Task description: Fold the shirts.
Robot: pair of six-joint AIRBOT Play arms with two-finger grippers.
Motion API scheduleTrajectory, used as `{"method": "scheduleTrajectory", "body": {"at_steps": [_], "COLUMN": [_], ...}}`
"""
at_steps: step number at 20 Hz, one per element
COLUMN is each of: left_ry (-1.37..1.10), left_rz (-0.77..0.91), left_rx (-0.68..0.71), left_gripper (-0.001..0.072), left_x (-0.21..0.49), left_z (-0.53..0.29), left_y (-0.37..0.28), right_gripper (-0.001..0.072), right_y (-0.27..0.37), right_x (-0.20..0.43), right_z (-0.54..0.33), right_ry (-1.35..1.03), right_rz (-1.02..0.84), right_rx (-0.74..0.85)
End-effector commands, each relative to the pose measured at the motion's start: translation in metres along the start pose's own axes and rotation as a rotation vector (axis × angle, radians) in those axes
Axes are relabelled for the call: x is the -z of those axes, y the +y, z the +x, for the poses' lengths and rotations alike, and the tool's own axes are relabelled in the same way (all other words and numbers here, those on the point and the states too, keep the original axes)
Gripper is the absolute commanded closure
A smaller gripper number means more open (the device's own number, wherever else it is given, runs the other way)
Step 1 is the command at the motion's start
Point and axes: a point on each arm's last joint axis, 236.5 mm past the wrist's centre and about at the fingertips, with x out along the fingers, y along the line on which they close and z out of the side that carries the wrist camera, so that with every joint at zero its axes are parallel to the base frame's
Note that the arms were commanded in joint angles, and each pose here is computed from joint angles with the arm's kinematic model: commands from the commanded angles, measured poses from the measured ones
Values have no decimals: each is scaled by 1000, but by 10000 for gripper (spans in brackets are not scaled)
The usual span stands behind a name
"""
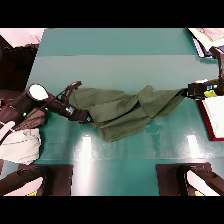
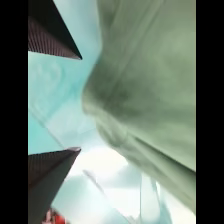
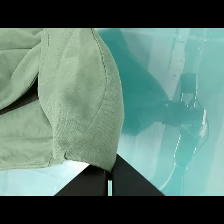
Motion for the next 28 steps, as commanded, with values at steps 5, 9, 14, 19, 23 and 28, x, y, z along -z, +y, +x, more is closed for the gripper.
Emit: {"method": "scheduleTrajectory", "body": {"at_steps": [5, 9, 14, 19, 23, 28], "left_ry": [-106, -101, -92, -122, -320, -721], "left_rz": [-125, -122, -97, -89, -10, 181], "left_rx": [86, 92, 120, 130, 138, 40], "left_gripper": [71, 71, 221, 682, 682, 682], "left_x": [-9, -8, -5, -20, -87, -150], "left_z": [19, 21, 30, 14, -74, -252], "left_y": [-1, -5, -24, -26, -36, -74], "right_gripper": [692, 692, 692, 692, 693, 692], "right_y": [0, 0, 0, 0, 4, 24], "right_x": [0, 0, 1, 2, -14, -89], "right_z": [0, 0, 0, 0, -13, -87], "right_ry": [1, 2, 5, 6, -49, -358], "right_rz": [0, 0, 0, -2, -27, -105], "right_rx": [-1, -1, -2, -1, 4, 32]}}
